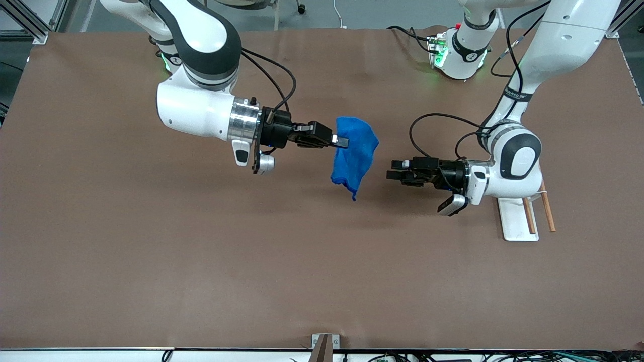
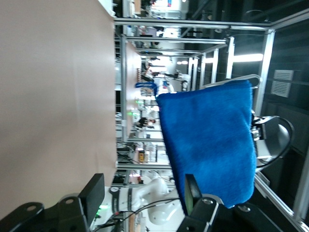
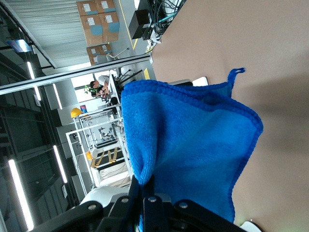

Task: Right arm passes towel to left arm to hang
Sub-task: 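Grasp the hanging towel with the left gripper beside the right gripper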

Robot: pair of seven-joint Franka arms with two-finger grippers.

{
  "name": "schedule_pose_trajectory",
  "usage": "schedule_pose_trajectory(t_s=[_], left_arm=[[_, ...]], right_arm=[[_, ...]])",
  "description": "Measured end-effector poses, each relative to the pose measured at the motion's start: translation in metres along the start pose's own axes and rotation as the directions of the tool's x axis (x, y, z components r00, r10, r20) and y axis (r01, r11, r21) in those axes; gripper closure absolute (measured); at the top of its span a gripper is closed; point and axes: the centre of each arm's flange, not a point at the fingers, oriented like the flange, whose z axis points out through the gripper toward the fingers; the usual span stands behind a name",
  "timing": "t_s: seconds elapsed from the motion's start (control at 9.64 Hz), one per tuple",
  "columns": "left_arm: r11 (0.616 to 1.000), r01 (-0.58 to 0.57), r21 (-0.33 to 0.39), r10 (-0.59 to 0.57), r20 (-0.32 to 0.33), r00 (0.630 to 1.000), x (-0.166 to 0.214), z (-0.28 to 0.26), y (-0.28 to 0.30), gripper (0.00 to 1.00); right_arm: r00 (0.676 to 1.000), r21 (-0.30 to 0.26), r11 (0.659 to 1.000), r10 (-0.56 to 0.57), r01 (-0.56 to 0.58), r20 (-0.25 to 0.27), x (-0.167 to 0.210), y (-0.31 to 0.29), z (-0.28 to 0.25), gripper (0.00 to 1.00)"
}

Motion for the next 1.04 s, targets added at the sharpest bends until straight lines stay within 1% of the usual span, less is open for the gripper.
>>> schedule_pose_trajectory(t_s=[0.21,0.31,0.41,0.73,0.93,1.04], left_arm=[[0.997,0.01,-0.082,-0.011,-0.014,1.0,0.004,0.022,0.003,0.32],[0.994,0.022,-0.11,-0.023,-0.014,1.0,0.002,0.033,0.002,0.33],[0.991,0.035,-0.128,-0.038,-0.016,0.999,0.002,0.039,-0.002,0.34],[0.986,0.065,-0.155,-0.068,-0.013,0.998,0.001,0.041,-0.015,0.38],[0.973,0.126,-0.193,-0.123,0.024,0.992,0.0,0.039,-0.007,0.42],[0.968,0.143,-0.204,-0.139,0.033,0.99,0.002,0.037,-0.003,0.44]], right_arm=[[1.0,0.002,1.0,0.012,-0.012,-0.015,-0.003,0.004,0.014,0.96],[1.0,0.009,1.0,0.02,-0.02,-0.008,-0.006,0.005,0.024,0.96],[1.0,0.019,0.999,0.029,-0.029,0.001,-0.005,0.005,0.032,0.96],[0.999,0.04,0.998,0.039,-0.038,-0.004,-0.002,0.002,0.042,0.96],[0.999,0.042,0.998,0.037,-0.037,-0.013,-0.003,0.001,0.042,0.96],[0.999,0.042,0.998,0.038,-0.037,-0.016,-0.002,0.001,0.042,0.96]])
